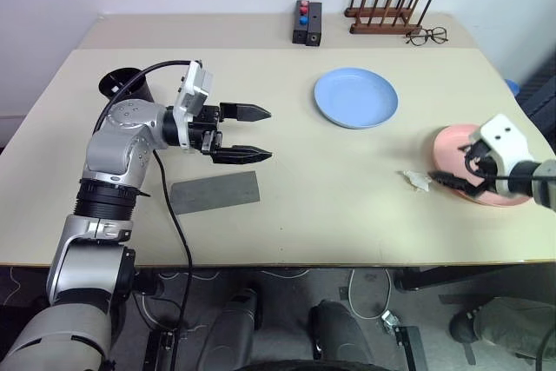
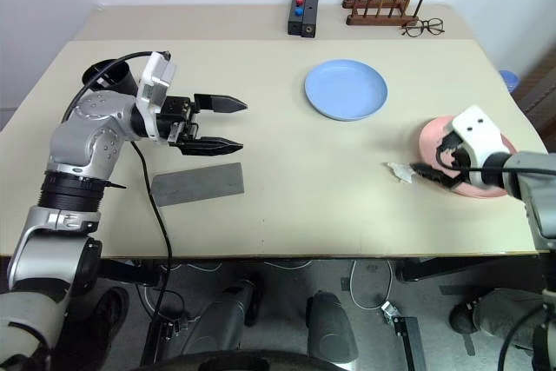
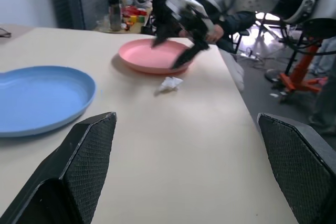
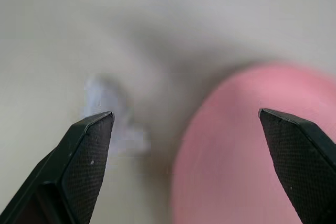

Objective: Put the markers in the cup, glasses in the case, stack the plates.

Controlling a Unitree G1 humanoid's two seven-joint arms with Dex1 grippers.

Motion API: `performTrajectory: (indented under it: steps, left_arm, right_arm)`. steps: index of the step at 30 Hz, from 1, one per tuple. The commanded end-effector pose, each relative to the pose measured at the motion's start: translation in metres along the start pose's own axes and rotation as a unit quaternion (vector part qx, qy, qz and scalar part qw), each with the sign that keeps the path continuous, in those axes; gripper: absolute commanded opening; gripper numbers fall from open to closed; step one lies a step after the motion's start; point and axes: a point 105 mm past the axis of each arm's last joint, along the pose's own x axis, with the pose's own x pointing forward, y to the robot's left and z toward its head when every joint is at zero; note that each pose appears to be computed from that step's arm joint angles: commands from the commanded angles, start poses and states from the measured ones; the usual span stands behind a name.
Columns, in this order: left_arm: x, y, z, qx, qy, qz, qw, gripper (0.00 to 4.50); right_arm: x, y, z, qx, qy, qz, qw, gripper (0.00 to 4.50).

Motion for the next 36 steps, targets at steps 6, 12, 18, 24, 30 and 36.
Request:
performTrajectory:
  steps: [6, 12, 18, 24, 30, 36]
  left_arm:
    - [0.0, -0.005, 0.004, 0.037, -0.002, 0.018, 0.999, 4.5]
    - [-0.001, -0.007, 0.005, 0.036, -0.002, 0.02, 0.999, 4.5]
    - [-0.006, -0.002, 0.006, 0.014, -0.015, 0.044, 0.999, 4.5]
    - [-0.016, 0.001, 0.0, -0.002, -0.03, 0.103, 0.994, 4.5]
    - [-0.027, 0.026, -0.009, 0.061, -0.014, 0.232, 0.971, 4.5]
    - [-0.028, 0.029, -0.007, 0.062, -0.046, 0.285, 0.955, 4.5]
  right_arm:
    - [-0.007, -0.015, -0.017, -0.013, 0.041, -0.037, 0.998, 3.94]
    - [-0.002, -0.018, -0.026, -0.012, 0.057, -0.036, 0.998, 1.04]
    - [0.004, -0.023, -0.016, -0.028, 0.041, -0.051, 0.997, 0.06]
    - [0.01, -0.038, 0.047, -0.065, -0.073, -0.101, 0.99, 0.06]
    - [0.037, -0.008, 0.117, -0.092, -0.183, -0.068, 0.976, 0.06]
    - [0.074, 0.031, 0.174, -0.119, -0.253, -0.031, 0.96, 0.06]
